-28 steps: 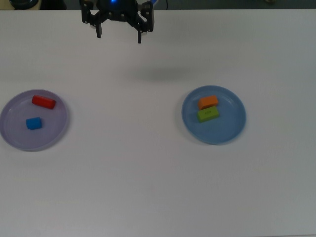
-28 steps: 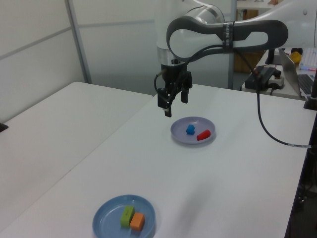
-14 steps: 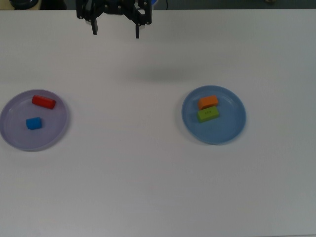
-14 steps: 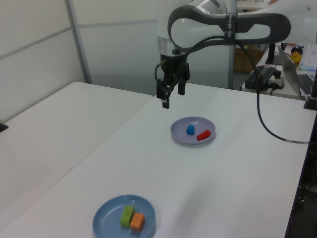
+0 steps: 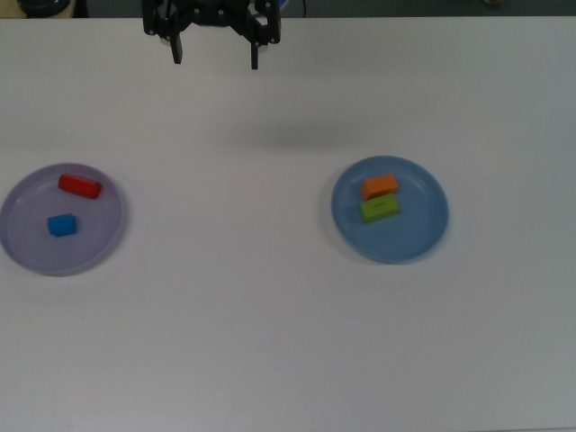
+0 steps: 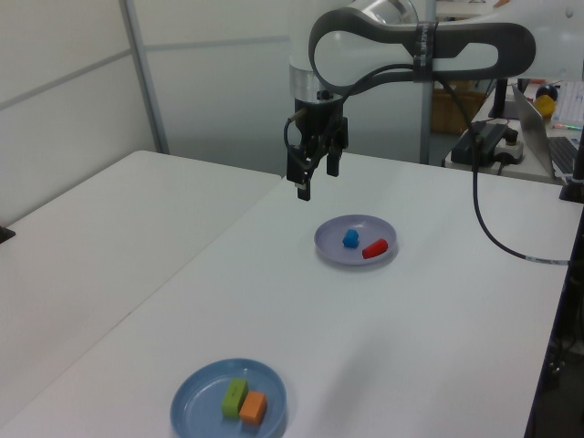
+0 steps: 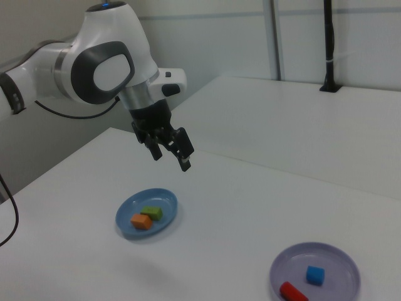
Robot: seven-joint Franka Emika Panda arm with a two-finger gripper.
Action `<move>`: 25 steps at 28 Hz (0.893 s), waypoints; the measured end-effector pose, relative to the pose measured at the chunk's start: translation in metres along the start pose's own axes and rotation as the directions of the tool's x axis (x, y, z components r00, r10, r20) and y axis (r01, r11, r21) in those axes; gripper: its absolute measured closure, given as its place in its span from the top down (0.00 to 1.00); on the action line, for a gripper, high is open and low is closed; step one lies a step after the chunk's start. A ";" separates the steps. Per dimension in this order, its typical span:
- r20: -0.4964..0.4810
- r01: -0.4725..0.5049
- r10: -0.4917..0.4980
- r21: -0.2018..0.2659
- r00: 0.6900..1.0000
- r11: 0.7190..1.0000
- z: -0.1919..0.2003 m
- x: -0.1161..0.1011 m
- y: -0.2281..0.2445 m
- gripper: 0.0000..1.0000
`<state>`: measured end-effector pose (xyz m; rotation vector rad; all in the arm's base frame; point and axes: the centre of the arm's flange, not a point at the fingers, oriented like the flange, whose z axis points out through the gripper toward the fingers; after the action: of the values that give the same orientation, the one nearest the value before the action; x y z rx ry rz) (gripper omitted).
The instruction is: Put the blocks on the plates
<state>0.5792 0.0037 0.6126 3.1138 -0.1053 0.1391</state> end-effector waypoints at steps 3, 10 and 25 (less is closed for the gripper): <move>0.000 0.000 0.000 0.000 1.000 1.000 0.000 0.000 0.000 1.00; 0.002 0.000 0.000 0.000 1.000 1.000 0.001 0.000 0.000 1.00; 0.036 -0.001 0.001 -0.002 0.999 1.000 0.007 -0.002 0.000 1.00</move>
<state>0.5780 0.0036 0.6057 3.1148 -0.1071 0.0832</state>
